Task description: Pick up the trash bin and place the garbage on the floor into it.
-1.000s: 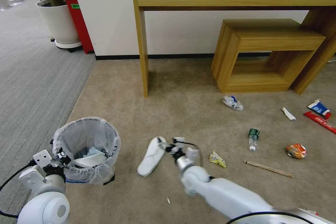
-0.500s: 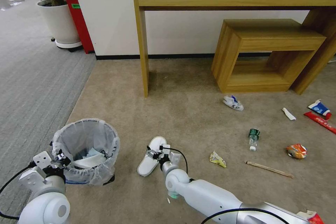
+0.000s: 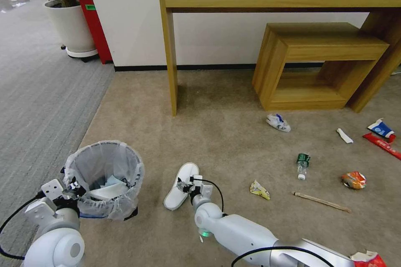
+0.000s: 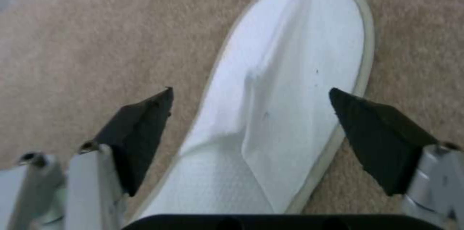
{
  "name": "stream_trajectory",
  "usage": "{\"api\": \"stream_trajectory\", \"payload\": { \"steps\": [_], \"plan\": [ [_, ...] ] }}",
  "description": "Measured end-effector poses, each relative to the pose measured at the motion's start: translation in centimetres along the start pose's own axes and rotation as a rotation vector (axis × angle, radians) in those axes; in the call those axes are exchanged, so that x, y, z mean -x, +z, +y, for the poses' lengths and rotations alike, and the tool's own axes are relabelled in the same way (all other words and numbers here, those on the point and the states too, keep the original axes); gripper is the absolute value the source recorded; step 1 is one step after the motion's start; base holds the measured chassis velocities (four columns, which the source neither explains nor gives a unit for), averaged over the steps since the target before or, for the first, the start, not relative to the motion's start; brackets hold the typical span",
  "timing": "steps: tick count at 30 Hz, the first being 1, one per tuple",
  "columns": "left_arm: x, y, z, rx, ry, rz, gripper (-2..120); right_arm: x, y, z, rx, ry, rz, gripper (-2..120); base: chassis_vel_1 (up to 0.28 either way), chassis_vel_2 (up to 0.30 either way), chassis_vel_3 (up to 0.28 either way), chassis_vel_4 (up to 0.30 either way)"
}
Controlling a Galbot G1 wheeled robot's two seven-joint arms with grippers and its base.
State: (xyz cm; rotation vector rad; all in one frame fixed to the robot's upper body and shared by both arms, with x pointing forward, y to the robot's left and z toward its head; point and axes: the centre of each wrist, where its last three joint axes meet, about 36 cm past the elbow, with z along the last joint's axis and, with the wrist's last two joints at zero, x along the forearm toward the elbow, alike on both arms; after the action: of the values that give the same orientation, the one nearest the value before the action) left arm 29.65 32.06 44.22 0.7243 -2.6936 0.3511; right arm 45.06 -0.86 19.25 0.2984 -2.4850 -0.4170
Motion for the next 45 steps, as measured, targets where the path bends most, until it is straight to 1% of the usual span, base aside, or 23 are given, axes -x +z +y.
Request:
{"api": "stream_trajectory", "payload": {
  "steps": [5, 8, 9, 11, 13, 15, 16, 19, 20, 21, 22, 23, 25, 26, 28, 29, 30, 33, 37, 38, 41, 42, 45],
  "plan": [
    [-0.1, 0.1, 0.1, 0.004, 0.002, 0.001, 3, 0.5, 0.5, 0.4, -0.008, 0.002, 0.003, 78, 0.0, 0.0, 0.0, 0.0],
    [-0.1, 0.2, 0.1, 0.005, 0.004, -0.001, 3, 0.9, 1.0, 0.3, -0.024, 0.004, 0.004, 72, 0.0, 0.0, 0.0, 0.0],
    [-0.1, 0.2, 0.1, 0.005, 0.004, -0.001, 3, 0.9, 1.0, 0.3, -0.024, 0.004, 0.004, 72, 0.0, 0.0, 0.0, 0.0],
    [-0.1, 0.3, 0.1, 0.006, 0.007, 0.001, 3, 1.1, 1.2, 0.2, -0.038, 0.0, 0.004, 63, 0.0, 0.0, 0.0, 0.0],
    [-0.1, 0.3, 0.1, 0.006, 0.008, 0.0, 3, 1.2, 1.2, 0.2, -0.041, -0.002, 0.004, 61, 0.0, 0.0, 0.0, 0.0],
    [-0.1, 0.3, 0.2, 0.007, 0.011, -0.002, 3, 1.3, 1.3, 0.0, -0.053, -0.005, 0.002, 50, 0.0, 0.0, 0.0, 0.0],
    [-0.1, 0.3, 0.2, 0.007, 0.011, -0.002, 3, 1.3, 1.3, 0.0, -0.053, -0.005, 0.002, 50, 0.0, 0.0, 0.0, 0.0],
    [0.0, 0.4, 0.2, 0.008, 0.014, -0.001, 3, 1.3, 1.4, -0.3, -0.07, -0.01, -0.007, 36, 0.0, 0.0, 0.0, 0.0],
    [0.0, 0.4, 0.2, 0.008, 0.014, -0.001, 3, 1.3, 1.4, -0.3, -0.07, -0.01, -0.007, 36, 0.0, 0.0, 0.0, 0.0],
    [0.0, 0.5, 0.2, 0.008, 0.015, -0.001, 3, 1.3, 1.3, -0.5, -0.073, -0.008, -0.01, 31, 0.0, 0.0, 0.0, 0.0],
    [0.0, 0.5, 0.1, 0.008, 0.017, 0.0, 3, 1.4, 1.2, -0.9, -0.081, -0.004, -0.015, 25, 0.0, 0.0, 0.0, 0.0],
    [0.0, 0.5, 0.1, 0.008, 0.017, 0.0, 3, 1.4, 1.2, -0.9, -0.081, -0.004, -0.015, 25, 0.0, 0.0, 0.0, 0.0],
    [0.0, 0.5, 0.1, 0.008, 0.02, -0.001, 3, 1.3, 1.1, -1.6, -0.092, 0.002, -0.021, 14, 0.0, 0.0, 0.0, 0.0],
    [0.0, 0.5, 0.1, 0.008, 0.02, -0.001, 3, 1.3, 1.1, -1.6, -0.092, 0.002, -0.021, 14, 0.0, 0.0, 0.0, 0.0],
    [0.1, 0.6, 0.0, 0.009, 0.022, 0.002, 3, 1.3, 0.9, -2.4, -0.102, 0.004, -0.028, 3, 0.0, 0.0, 0.0, 0.0],
    [0.2, 0.7, 0.0, 0.009, 0.021, 0.003, 3, 1.1, 0.8, -2.9, -0.109, 0.002, -0.036, 0, 0.0, 0.0, 0.0, 0.0],
    [0.2, 0.7, 0.0, 0.009, 0.021, 0.003, 3, 1.1, 0.8, -2.9, -0.109, 0.002, -0.036, 0, 0.0, 0.0, 0.0, 0.0],
    [0.6, 0.8, -0.1, 0.011, 0.02, 0.004, 3, 0.2, 0.2, -4.0, -0.117, -0.02, -0.069, 0, 0.0, 0.0, 0.0, 0.0],
    [0.9, 1.0, -0.1, 0.013, 0.015, 0.009, 3, -0.9, -1.4, -4.3, -0.107, -0.063, -0.117, 0, 0.0, 0.0, 0.0, 0.0],
    [0.9, 1.0, -0.1, 0.013, 0.015, 0.009, 3, -0.9, -1.4, -4.3, -0.107, -0.063, -0.117, 0, 0.0, 0.0, 0.0, 0.0],
    [1.1, 1.4, -0.3, 0.017, 0.013, 0.02, 3, -2.4, -4.0, -5.0, -0.119, -0.137, -0.235, 0, 0.0, 0.0, 0.0, 0.0],
    [1.1, 1.4, -0.3, 0.017, 0.013, 0.02, 3, -2.4, -4.0, -5.0, -0.119, -0.137, -0.235, 0, 0.0, 0.0, 0.0, 0.0],
    [1.0, 1.5, -0.6, 0.017, 0.02, 0.027, 3, -3.6, -7.4, -4.9, -0.12, -0.209, -0.361, 0, 0.0, 0.0, 0.0, 0.0]
  ]
}}
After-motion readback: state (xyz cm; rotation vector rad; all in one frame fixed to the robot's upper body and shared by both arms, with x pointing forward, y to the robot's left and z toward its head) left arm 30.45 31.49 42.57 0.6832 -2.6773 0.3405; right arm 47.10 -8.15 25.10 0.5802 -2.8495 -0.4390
